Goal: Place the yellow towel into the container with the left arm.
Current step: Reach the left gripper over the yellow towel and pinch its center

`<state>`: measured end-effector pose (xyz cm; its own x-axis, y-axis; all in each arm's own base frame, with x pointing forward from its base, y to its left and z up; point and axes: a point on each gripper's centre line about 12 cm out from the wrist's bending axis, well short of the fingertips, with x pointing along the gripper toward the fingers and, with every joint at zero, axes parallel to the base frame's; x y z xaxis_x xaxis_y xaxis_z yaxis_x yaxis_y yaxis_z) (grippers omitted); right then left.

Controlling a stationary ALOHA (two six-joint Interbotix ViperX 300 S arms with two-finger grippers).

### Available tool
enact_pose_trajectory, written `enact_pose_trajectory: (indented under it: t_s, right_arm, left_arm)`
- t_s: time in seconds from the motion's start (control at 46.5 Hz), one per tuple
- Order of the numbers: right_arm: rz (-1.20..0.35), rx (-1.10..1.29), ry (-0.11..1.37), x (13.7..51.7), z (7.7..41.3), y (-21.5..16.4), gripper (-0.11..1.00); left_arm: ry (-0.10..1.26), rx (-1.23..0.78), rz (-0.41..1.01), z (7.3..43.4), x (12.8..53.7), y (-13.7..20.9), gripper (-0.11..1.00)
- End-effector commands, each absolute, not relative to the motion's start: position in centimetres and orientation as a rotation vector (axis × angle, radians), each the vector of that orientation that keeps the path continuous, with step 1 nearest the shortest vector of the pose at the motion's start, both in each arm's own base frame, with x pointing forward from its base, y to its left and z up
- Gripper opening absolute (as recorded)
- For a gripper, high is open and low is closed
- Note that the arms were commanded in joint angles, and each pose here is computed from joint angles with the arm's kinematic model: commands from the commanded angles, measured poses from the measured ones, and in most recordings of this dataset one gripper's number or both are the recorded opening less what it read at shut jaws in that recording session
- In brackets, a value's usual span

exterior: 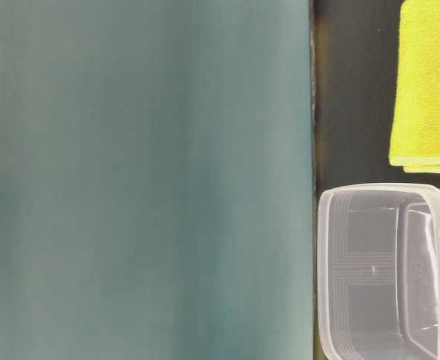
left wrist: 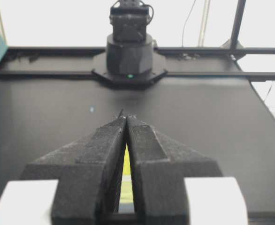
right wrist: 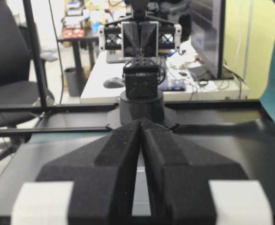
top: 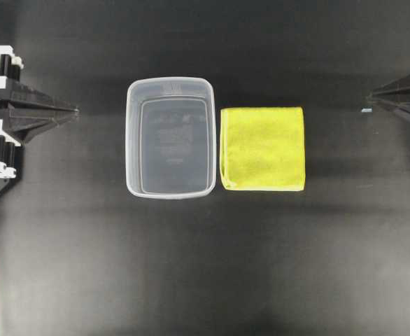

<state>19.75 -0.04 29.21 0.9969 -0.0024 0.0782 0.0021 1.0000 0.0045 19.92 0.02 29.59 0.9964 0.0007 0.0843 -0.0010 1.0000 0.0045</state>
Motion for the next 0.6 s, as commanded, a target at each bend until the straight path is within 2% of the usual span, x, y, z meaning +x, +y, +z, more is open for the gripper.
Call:
enact_pose_trajectory:
  t_s: [0.0,0.064,0.086,0.129,0.494,0.58]
  right_arm:
    - [-0.01,0.021,-0.078,20.0,29.4,-0.2,0.01]
    - [-0.018,0.048,-0.054,20.0,29.0,-0.3,0.05]
    - [-0.018,0.056,-0.042,20.0,28.9,-0.3,0.03]
    - [-0.019,0.074,-0.011,20.0,28.5,-0.3,-0.01]
    - [-0.046,0.119,0.166,19.4,26.6,-0.7,0.0]
    - [-0.06,0.121,0.201,19.1,26.3,-0.9,0.03]
  left_arm:
    - [-0.044,0.004,-0.01,30.1,21.0,-0.1,0.06]
    - [-0.004,-0.021,-0.018,30.5,21.8,-0.3,0.01]
    - [0.022,-0.031,-0.017,30.6,22.2,-0.3,0.0]
    - [0.056,-0.037,-0.017,30.8,22.7,-0.3,0.0]
    - [0.392,-0.019,0.002,31.1,28.0,-0.2,0.0]
    - [0.451,-0.018,0.006,31.1,29.5,-0.2,0.0]
